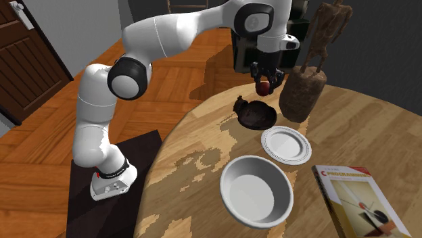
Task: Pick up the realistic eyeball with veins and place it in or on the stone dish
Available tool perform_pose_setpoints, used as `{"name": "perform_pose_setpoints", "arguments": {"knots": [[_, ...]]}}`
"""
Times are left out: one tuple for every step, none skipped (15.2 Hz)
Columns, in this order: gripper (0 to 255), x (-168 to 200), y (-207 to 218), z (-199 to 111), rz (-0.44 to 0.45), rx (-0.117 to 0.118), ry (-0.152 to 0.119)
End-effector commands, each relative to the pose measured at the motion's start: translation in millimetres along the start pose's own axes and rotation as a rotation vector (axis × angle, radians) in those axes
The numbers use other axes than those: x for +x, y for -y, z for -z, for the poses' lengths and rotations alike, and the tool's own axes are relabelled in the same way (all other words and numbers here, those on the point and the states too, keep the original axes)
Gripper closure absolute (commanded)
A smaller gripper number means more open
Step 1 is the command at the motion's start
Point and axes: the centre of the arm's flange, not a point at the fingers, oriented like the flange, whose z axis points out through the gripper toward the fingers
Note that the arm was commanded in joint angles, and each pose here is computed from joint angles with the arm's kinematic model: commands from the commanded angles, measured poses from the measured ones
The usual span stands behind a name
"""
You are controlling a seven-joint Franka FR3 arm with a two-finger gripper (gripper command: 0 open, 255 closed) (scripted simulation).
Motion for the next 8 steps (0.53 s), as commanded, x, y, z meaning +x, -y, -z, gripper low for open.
{"name": "perform_pose_setpoints", "arguments": {"knots": [[255,8,2,-9,0.002,0.001,0.0],[255,8,2,-15,0.002,0.001,0.0],[255,8,2,-20,0.002,0.001,0.0],[255,7,3,-25,0.002,0.001,0.0],[255,7,3,-30,0.002,0.001,0.0],[255,7,4,-36,0.002,0.001,0.0],[255,6,4,-41,0.002,0.001,0.0],[255,6,5,-46,0.002,0.001,0.0]]}}
